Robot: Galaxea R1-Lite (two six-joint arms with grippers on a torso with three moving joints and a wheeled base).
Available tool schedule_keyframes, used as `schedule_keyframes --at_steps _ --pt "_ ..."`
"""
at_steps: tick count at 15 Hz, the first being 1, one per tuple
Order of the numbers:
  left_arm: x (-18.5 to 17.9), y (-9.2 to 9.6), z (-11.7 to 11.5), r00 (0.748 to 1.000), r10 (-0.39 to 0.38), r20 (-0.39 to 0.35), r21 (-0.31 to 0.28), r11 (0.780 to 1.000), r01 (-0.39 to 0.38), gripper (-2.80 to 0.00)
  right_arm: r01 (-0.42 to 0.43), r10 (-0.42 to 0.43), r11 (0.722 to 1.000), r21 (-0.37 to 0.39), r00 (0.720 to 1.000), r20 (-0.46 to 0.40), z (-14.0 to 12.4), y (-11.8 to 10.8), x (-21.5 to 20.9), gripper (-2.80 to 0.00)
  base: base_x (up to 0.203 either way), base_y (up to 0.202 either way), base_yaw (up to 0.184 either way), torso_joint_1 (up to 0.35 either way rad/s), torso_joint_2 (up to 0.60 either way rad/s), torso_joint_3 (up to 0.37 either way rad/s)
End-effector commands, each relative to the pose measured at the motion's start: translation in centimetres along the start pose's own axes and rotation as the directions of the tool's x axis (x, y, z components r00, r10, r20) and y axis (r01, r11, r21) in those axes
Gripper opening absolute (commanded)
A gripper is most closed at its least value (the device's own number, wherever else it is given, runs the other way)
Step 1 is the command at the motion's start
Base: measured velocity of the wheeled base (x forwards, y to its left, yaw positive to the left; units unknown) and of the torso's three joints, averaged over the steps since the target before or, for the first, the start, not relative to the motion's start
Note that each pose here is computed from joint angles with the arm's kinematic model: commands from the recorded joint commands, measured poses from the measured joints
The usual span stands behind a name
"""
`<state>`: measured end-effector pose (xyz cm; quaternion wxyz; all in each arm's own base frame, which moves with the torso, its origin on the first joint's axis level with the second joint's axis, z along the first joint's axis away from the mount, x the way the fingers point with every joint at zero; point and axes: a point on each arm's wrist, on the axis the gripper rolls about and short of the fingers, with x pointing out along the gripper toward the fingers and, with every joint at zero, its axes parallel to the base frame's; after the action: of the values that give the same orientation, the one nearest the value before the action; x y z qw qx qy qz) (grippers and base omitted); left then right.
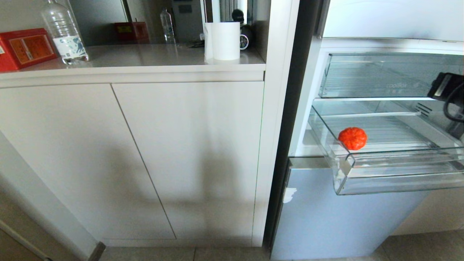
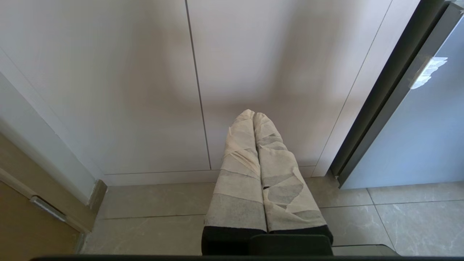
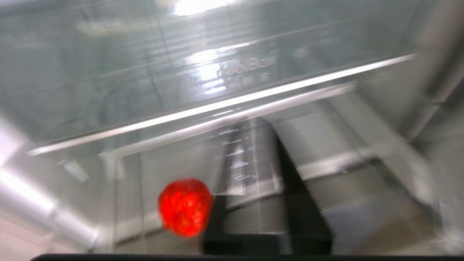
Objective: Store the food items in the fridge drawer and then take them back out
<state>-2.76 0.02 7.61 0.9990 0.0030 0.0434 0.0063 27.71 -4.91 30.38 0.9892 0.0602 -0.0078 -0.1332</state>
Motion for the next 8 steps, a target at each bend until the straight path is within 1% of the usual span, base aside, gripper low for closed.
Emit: schedule_keyframes --at_steps 1,3,4,6,8 --pt "0.0 0.0 0.0 1.0 0.001 -0.002 0.0 1.0 -0.001 -2.8 -0.016 0.015 1.0 0.007 0.992 0.126 1.9 -0.9 -9.8 -2.8 0.0 0.0 0.0 0.0 0.0 0.0" --pt "0.0 0.0 0.0 1.0 0.001 -0.002 0.0 1.0 -0.001 -2.8 -0.029 0.029 1.0 -0.001 0.99 0.14 -0.4 -1.7 -15.5 -2.8 0.0 0.0 0.0 0.0 0.0 0.0" --pt "0.0 0.0 0.0 1.0 0.001 -0.002 0.0 1.0 -0.001 -2.8 -0.034 0.034 0.999 -0.006 0.99 0.137 -2.3 -2.1 -18.2 -2.8 0.0 0.0 0.0 0.0 0.0 0.0" --pt "0.0 0.0 0.0 1.0 0.001 -0.002 0.0 1.0 -0.001 -2.8 -0.034 0.036 0.999 -0.03 0.997 0.065 -7.9 -3.2 -22.1 -2.8 0.0 0.0 0.0 0.0 0.0 0.0" --pt "0.0 0.0 0.0 1.0 0.001 -0.002 0.0 1.0 -0.001 -2.8 -0.045 0.046 0.996 -0.083 0.999 0.004 -13.2 -4.0 -24.7 -2.8 0.0 0.0 0.0 0.0 0.0 0.0"
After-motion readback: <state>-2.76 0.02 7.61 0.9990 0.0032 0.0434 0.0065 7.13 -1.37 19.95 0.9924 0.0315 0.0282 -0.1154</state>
